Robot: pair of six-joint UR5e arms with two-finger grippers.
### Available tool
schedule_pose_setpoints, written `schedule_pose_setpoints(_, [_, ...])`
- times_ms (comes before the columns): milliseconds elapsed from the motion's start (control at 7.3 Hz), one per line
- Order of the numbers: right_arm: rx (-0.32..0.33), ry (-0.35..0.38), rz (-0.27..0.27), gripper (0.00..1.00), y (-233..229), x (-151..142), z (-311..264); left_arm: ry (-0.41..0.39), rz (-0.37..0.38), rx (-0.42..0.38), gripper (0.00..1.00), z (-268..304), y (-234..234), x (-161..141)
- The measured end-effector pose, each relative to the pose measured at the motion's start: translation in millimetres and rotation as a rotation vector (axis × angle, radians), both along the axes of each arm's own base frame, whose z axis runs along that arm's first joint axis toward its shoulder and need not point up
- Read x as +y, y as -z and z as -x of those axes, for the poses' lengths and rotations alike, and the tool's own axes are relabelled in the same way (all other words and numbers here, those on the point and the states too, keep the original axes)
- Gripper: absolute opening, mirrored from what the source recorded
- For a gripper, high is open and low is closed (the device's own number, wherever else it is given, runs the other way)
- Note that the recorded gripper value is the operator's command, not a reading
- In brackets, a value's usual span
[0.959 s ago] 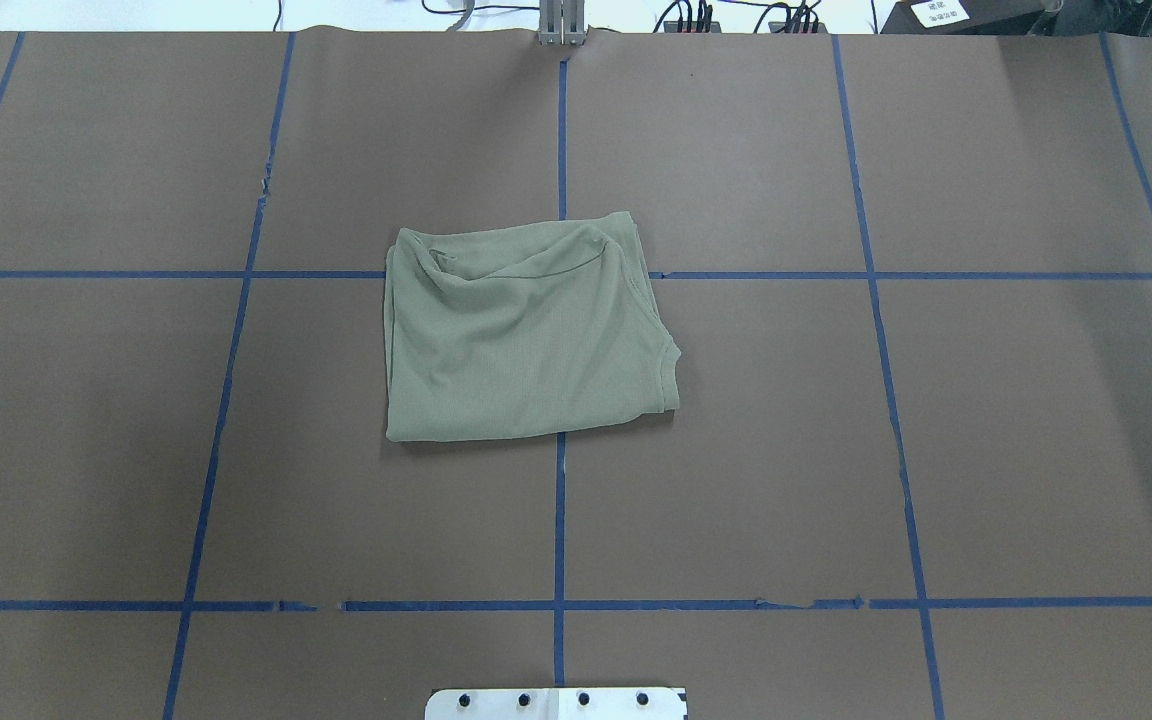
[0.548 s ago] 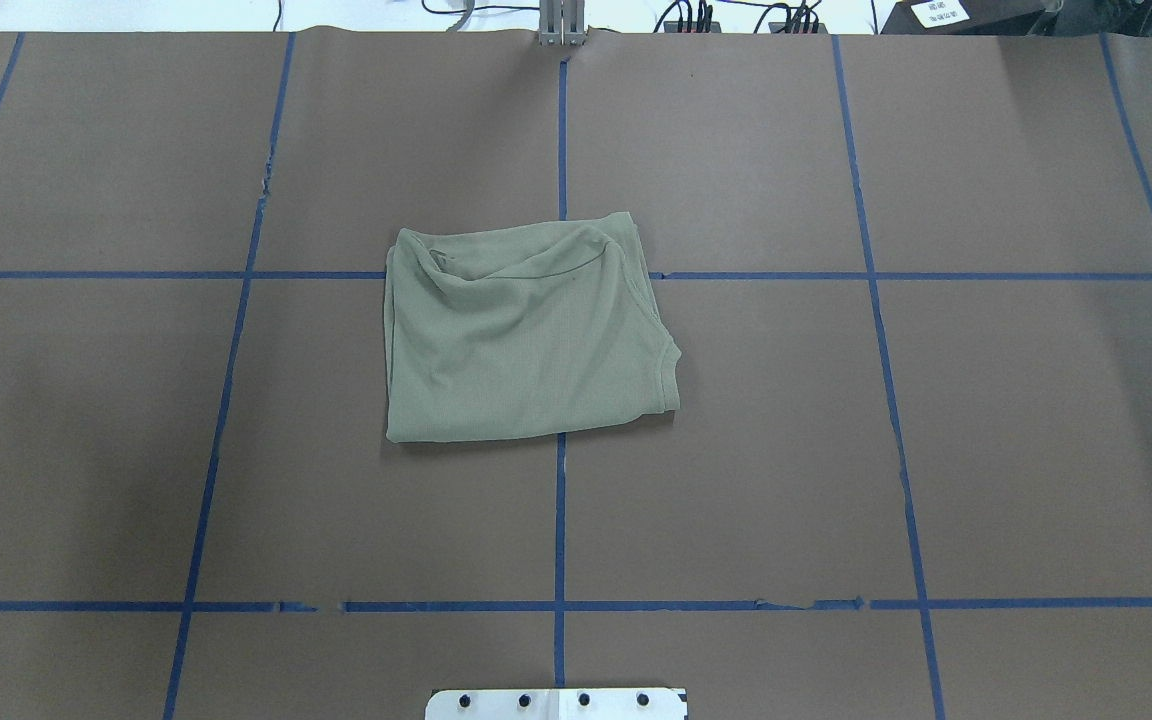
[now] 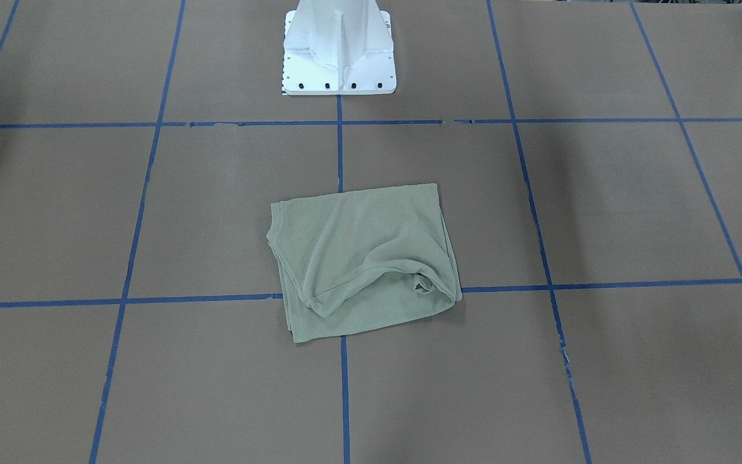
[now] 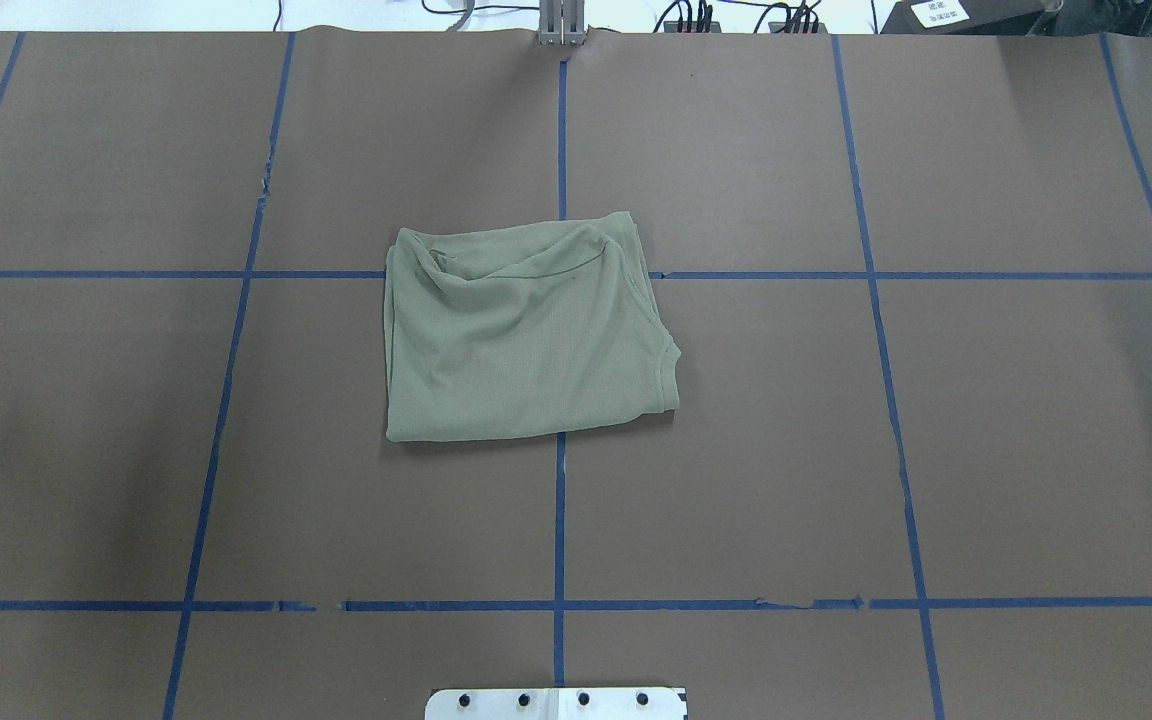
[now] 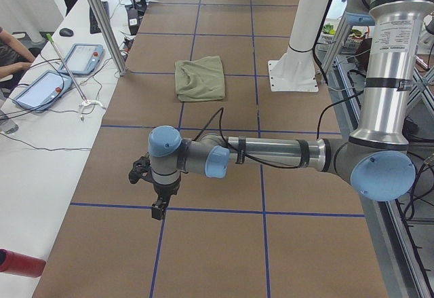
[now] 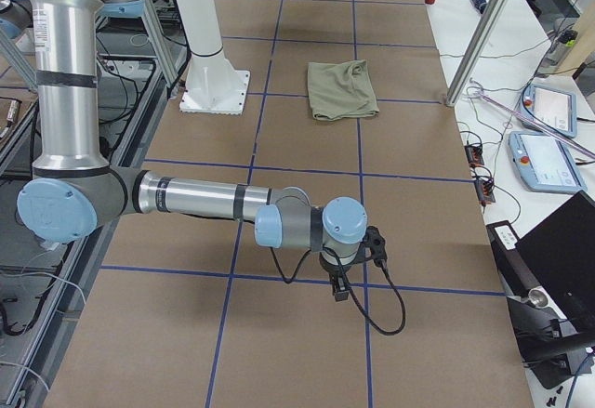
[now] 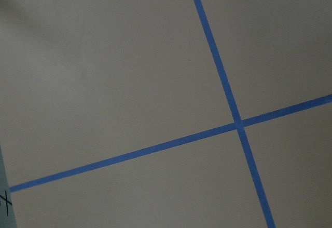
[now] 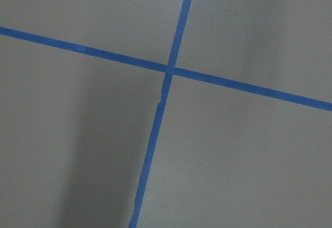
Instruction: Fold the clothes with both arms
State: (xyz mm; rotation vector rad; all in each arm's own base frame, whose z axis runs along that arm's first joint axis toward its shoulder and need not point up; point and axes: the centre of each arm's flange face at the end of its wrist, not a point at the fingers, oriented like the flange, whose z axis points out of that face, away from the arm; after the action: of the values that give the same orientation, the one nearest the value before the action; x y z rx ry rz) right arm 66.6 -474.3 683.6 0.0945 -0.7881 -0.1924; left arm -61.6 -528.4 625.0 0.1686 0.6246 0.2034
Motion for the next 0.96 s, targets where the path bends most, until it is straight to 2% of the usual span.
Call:
schedule_pose_setpoints(411, [0.030,-0.053,0.045,1.00,-9.4,10.1,-13.2,-0.007,0.068,0.085,1.00,-6.6,17.4,13.9])
schedule_pose_setpoints(685, [0.041,-0.084,0.081,1.00,-21.7,25.8,-22.3,-0.012,0.071,0.090,1.00,-7.2,16.5,15.1])
schedule_pose_setpoints(959, [0.054,-0.164,0.136,1.00,-18.4,34.4,-29.2,-0.012,0.071,0.088,1.00,-7.2,16.0,15.7])
